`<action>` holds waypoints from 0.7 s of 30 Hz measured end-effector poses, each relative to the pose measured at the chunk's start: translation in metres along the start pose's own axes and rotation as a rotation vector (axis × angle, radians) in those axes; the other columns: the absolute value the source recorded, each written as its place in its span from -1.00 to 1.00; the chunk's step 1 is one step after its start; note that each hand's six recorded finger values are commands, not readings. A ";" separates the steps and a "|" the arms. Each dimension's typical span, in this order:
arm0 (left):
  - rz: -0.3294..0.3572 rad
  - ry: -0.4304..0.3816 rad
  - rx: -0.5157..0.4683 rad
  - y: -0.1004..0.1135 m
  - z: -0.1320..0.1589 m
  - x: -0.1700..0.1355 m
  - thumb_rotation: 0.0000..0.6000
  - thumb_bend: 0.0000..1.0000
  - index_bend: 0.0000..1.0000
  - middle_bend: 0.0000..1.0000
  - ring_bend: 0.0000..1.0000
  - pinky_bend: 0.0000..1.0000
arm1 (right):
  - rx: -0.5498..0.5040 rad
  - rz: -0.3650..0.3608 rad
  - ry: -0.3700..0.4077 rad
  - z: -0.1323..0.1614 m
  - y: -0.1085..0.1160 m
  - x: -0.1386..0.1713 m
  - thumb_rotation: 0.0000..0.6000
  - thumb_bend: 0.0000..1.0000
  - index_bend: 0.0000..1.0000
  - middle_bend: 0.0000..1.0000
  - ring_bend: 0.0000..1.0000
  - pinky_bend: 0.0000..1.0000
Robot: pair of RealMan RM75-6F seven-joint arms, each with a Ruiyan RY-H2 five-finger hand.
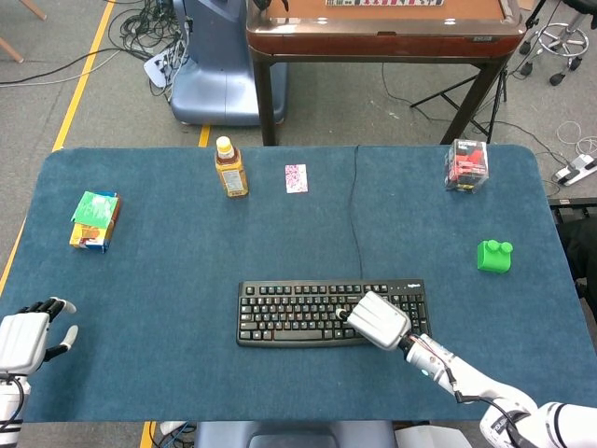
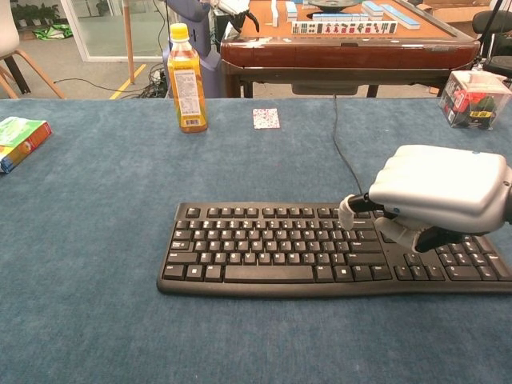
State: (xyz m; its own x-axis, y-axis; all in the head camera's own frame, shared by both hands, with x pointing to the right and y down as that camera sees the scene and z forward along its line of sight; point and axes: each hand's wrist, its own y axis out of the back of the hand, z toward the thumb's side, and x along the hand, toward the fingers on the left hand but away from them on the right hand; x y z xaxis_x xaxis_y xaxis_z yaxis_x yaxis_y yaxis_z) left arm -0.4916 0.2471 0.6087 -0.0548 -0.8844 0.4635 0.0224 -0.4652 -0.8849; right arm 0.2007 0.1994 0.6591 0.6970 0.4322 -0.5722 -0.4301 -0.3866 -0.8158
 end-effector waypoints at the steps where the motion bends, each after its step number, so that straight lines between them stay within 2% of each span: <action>1: -0.001 0.003 0.002 0.000 -0.001 0.000 1.00 -0.36 -0.11 -0.19 -0.17 -0.06 | -0.002 0.002 -0.001 0.000 -0.001 0.000 1.00 0.55 -0.34 0.92 0.94 1.00; 21: -0.018 0.038 0.002 -0.006 -0.017 0.007 1.00 -0.36 -0.10 -0.19 -0.17 -0.06 | -0.049 0.042 0.017 -0.002 -0.016 0.009 1.00 0.55 -0.33 0.92 0.94 1.00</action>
State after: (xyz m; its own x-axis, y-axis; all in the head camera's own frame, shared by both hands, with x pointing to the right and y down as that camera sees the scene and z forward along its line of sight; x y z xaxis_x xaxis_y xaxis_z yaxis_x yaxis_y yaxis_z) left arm -0.5089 0.2449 0.6165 -0.0931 -0.8739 0.4771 0.0235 -0.4810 -0.8764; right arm 0.2153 0.2080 0.6675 0.6888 0.4007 -0.6041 -0.4309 -0.4439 -0.7857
